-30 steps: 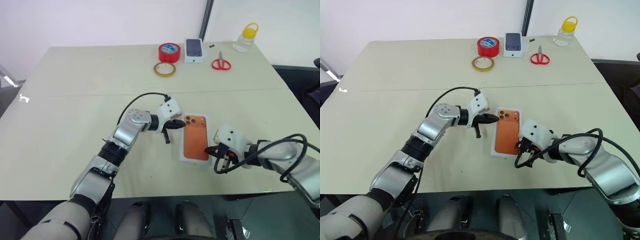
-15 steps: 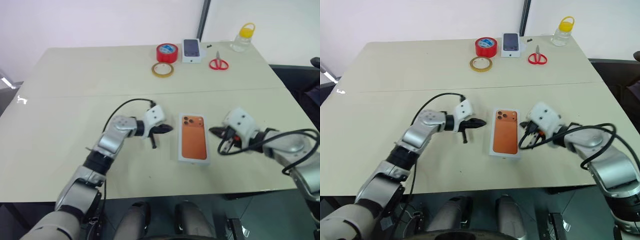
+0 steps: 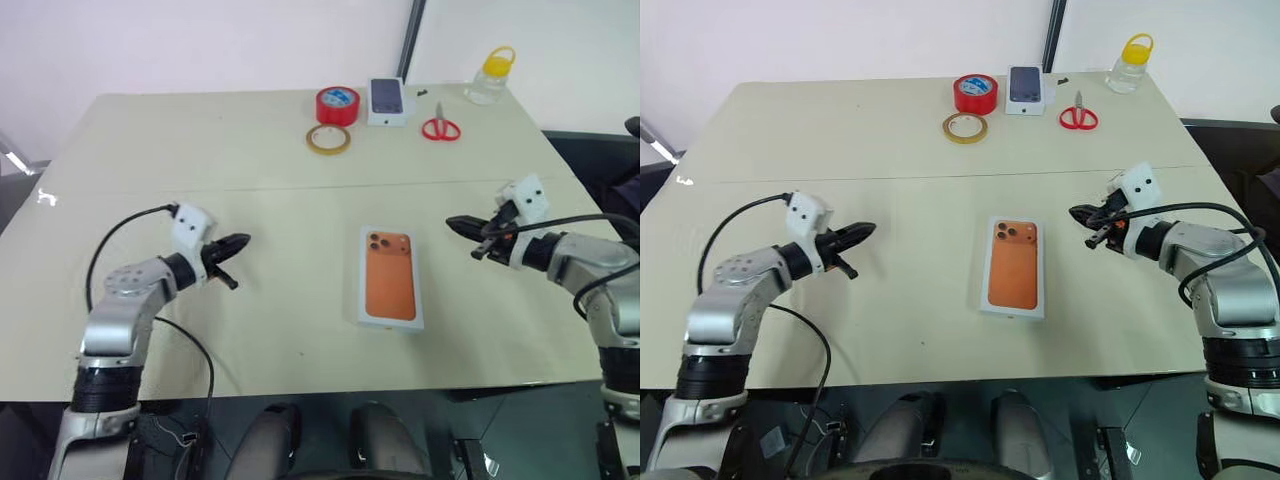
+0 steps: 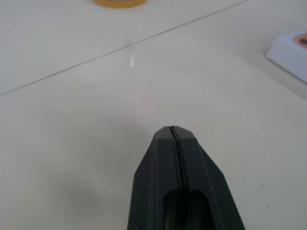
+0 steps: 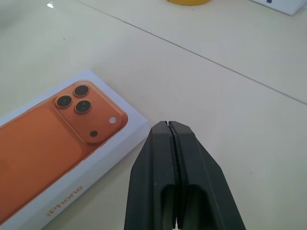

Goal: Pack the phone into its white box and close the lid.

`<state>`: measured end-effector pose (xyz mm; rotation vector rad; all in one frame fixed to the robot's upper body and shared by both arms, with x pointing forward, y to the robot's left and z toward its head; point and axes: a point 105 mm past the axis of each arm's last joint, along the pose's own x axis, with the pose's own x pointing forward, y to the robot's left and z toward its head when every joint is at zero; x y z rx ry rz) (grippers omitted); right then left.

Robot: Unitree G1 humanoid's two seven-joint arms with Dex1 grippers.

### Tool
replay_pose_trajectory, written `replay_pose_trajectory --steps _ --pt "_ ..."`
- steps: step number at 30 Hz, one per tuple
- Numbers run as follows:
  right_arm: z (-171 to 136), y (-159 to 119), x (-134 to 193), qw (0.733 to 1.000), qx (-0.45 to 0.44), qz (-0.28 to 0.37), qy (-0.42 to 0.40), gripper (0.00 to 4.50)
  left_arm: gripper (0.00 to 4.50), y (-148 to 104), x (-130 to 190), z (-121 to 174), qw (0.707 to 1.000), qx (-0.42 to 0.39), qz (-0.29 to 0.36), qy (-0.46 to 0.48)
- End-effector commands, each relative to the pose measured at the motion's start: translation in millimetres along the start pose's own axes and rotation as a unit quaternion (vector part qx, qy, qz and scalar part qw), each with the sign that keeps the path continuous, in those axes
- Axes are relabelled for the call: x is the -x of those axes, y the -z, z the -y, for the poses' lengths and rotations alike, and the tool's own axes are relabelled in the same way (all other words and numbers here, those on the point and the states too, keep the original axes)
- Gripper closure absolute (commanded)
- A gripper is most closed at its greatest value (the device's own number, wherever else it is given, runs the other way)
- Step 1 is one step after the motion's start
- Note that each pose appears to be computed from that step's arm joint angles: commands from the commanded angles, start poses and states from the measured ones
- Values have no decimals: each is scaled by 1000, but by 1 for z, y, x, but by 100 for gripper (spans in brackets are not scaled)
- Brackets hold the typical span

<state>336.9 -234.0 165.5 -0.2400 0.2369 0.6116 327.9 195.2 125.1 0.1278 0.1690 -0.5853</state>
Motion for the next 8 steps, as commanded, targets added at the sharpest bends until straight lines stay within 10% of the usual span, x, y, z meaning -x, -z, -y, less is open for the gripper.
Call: replay_pose_trajectory --steps 1,8 --pt "4 -13 0 999 22 24 -7 447 450 -8 16 -6 999 -10 19 -26" --pt "-3 -17 -5 998 24 36 -45 447 450 -2 23 -8 999 -11 9 -50"
